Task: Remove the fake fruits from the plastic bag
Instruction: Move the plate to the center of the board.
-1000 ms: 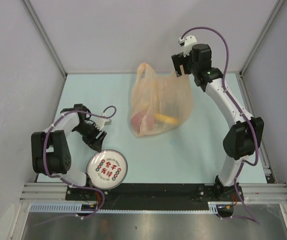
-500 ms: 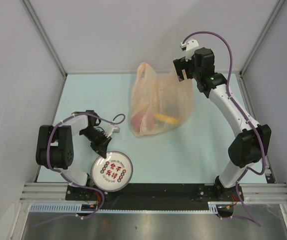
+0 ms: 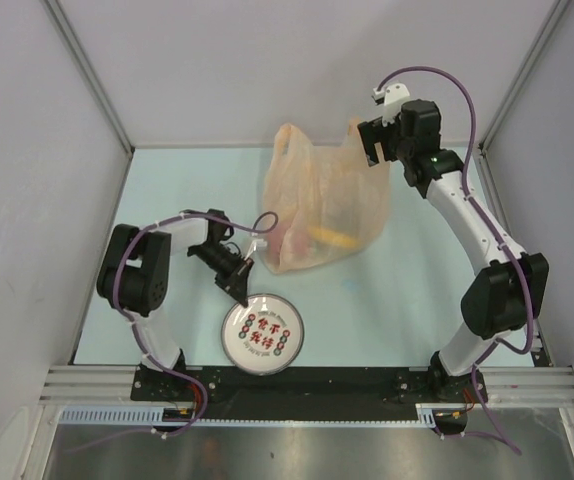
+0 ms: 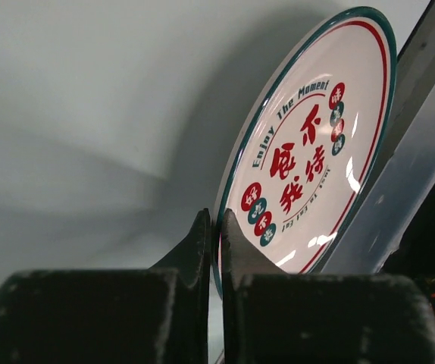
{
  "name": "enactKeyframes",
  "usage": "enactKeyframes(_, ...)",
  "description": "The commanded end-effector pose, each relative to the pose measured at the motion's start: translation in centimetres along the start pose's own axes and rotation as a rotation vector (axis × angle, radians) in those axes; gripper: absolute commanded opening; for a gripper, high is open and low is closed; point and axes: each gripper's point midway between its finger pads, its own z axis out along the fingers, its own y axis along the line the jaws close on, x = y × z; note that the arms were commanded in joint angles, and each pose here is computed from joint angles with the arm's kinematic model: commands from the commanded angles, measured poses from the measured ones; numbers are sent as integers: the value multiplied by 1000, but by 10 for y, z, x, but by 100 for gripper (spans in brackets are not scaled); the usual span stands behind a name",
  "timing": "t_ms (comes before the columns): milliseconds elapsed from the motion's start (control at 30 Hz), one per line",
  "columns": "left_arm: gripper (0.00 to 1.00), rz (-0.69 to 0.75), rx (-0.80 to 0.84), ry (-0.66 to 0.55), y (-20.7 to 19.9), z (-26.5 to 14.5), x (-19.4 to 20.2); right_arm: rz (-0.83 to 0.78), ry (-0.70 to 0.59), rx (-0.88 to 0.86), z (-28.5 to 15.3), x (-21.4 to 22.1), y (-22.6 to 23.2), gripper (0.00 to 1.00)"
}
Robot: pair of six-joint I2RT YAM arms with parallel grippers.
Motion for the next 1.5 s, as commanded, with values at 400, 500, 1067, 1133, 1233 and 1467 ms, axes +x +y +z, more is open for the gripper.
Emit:
enactKeyframes(400,0,-297,165,-255,-11,46,-111,27,-47,24,-34,-5,-29,100)
enactKeyframes(500,0,-302,160,-239,-26,62,-106,30,-50,19,-34,-6,-28,100)
enactKeyframes(1067,55,-245,19,-294,-33,43,-99,32,-37,-5,-28,1,-22,100)
enactKeyframes(1133,64,-215,13,-314,-41,31,-99,32,-37,-5,-27,1,-22,100)
enactKeyframes(1233,74,-187,7,-347,-53,7,-94,33,-39,-6,-28,0,-21,100)
enactKeyframes(1467,82,-53,-102,-603,-64,-108,-160,93,-65,8,-25,-16,-26,100)
